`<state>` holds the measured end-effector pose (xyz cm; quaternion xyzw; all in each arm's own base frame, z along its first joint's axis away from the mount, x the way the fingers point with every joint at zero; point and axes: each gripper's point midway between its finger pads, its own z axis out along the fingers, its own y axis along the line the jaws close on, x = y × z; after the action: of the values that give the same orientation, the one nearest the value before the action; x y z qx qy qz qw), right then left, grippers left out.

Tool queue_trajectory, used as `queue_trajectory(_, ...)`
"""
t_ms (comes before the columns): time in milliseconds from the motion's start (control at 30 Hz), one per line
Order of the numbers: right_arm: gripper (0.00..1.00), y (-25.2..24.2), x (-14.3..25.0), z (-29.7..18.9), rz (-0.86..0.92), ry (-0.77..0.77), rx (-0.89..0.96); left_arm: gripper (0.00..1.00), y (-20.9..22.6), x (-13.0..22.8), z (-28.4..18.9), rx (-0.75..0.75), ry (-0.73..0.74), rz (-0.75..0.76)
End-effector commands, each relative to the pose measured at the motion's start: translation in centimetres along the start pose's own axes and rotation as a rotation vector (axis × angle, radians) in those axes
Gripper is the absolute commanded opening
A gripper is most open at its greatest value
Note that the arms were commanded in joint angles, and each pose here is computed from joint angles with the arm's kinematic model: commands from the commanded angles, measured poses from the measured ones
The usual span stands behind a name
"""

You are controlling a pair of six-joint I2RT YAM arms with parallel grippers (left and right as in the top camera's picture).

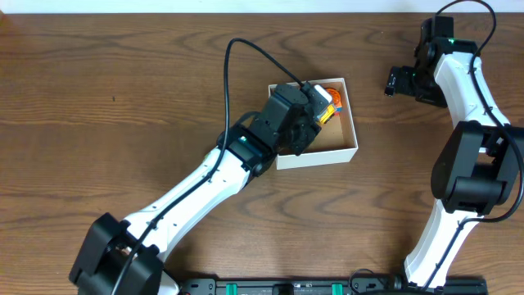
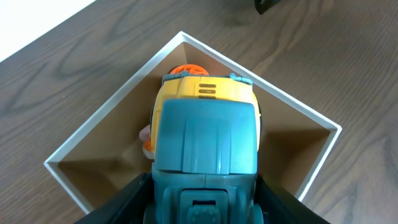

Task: Pack container
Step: 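Carry the truck over the white box with the left gripper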

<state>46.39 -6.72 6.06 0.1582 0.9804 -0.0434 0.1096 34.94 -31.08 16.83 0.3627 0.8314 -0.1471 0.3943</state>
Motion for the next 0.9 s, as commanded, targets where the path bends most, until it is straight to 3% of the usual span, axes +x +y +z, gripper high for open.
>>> queue_trajectory(0, 0.99, 0.2, -0.2, -0.9, 0.007, -0.019, -0.002, 0.52, -0.1, -0.4, 0.6, 0.007, -0.003, 0.013)
queue_trajectory(867, 0.99, 0.2, -0.1, -0.9, 0.007, -0.018, -0.002, 0.52, -0.3, 2.9, 3.7, 0.013, 0.095, -0.063)
